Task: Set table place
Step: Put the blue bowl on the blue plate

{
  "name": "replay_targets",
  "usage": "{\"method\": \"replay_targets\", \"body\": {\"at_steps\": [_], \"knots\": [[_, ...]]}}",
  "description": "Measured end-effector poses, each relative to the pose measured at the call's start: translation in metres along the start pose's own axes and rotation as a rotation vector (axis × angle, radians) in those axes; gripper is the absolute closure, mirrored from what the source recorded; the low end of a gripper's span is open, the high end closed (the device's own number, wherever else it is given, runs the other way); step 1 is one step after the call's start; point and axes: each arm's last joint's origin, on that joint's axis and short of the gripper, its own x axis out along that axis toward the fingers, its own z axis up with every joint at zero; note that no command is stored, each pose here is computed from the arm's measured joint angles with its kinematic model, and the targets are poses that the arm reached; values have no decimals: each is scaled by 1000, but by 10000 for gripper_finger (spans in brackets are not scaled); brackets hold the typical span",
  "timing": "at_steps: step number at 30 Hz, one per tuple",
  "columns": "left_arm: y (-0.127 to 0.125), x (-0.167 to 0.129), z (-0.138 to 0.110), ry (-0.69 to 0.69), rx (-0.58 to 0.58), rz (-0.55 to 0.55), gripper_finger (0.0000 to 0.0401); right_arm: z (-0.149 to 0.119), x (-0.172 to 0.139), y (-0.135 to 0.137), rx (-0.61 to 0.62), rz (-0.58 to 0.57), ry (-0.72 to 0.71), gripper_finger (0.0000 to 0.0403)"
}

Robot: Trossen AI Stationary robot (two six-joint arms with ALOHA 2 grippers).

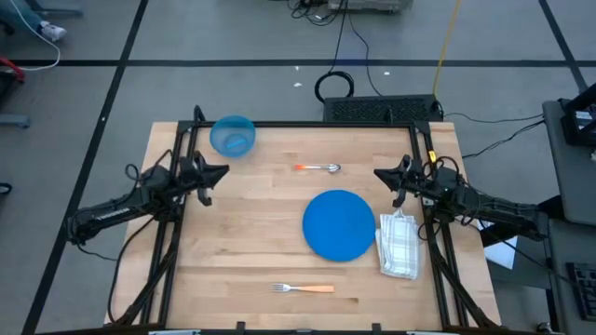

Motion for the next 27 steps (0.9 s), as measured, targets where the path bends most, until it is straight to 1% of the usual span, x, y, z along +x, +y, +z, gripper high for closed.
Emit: {"method": "replay_targets", "body": {"at_steps": [8,11,14,18,20,23,27], "knots": [[-2,-1,10,-98,-16,-22,364,0,0,0,-1,-3,-1,403],[-2,0,12,-103,27,-15,364,-1,0,0,-3,-5,7,403],[0,2,16,-63,49,66,364,-2,0,-1,-23,-10,20,403],[6,7,31,-23,35,275,364,-3,1,-1,-34,-12,26,403],[8,12,37,35,49,351,364,-3,1,-1,-44,-14,32,403],[10,21,48,158,69,406,364,-4,1,-1,-61,-16,41,403],[14,40,62,299,51,462,364,-4,2,-2,-89,-18,49,403]]}}
